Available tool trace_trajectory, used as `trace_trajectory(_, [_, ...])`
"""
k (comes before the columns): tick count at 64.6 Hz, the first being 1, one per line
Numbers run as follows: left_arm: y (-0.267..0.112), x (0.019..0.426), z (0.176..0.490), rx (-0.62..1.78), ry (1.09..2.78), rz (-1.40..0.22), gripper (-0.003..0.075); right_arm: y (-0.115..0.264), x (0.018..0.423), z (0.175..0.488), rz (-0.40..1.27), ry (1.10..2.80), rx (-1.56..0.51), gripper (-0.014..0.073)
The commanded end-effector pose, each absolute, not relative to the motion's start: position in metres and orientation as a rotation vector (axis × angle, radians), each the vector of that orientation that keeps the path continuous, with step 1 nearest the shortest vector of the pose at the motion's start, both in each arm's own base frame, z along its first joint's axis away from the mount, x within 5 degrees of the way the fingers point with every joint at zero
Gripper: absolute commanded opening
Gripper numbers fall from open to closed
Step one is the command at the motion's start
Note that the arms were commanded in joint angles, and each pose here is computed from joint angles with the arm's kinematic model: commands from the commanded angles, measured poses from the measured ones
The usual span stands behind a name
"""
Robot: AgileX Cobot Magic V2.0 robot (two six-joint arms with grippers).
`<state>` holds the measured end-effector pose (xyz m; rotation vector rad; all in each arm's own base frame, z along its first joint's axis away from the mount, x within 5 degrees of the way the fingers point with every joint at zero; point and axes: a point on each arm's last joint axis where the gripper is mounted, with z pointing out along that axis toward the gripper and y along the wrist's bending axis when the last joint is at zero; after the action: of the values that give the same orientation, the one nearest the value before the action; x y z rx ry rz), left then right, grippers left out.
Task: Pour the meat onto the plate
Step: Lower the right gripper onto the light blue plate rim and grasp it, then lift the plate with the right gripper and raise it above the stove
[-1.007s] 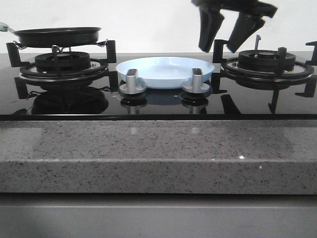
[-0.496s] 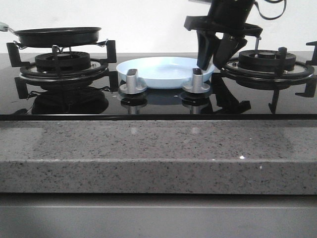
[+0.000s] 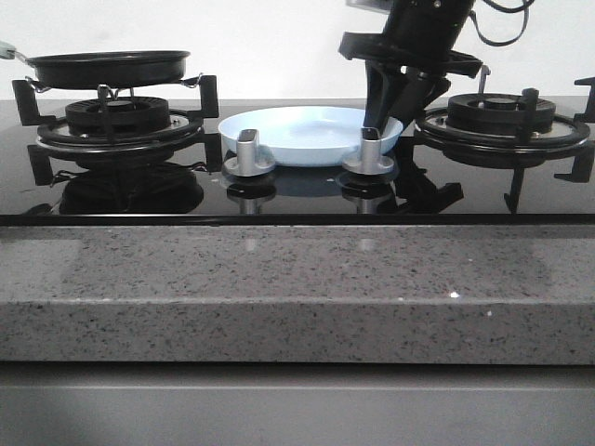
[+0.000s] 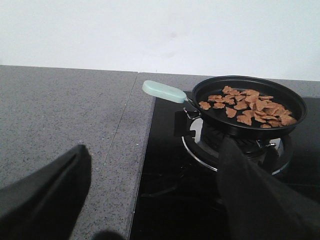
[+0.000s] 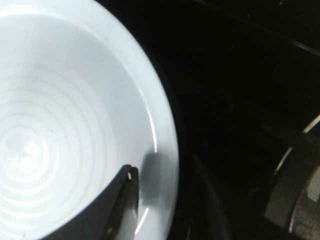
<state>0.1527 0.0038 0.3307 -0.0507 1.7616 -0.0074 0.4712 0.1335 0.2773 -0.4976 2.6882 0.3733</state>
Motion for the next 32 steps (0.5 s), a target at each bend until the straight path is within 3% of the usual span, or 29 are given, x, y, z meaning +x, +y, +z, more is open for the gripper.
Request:
trace_trajectory(1, [0.0045,0.1539,0.35,-0.059,1.643,-0.011,0.0511,0.1328,0.4576,0.3162,0.402,2.62,-0.526,0.0264])
trace_trajectory(18, [0.0045,0.1539,0.35,-0.059,1.643,-0.011,0.0511,0.1334,0.4602,0.3081,0.403,2.641,-0.528,0.0251])
trace_trajectory(23, [0.0045,0.1539,0.35,-0.059,1.643,-0.011,0.0511,0.1334,0.4598,0.3085,0.403,2.642,-0.529,0.0176])
trace_trajectory(32, [0.0045,0.1539,0.35,-0.059,1.643,-0.011,0.0511,0.1329,0.4595,0.3083,0.403,2.647,-0.53,-0.0057])
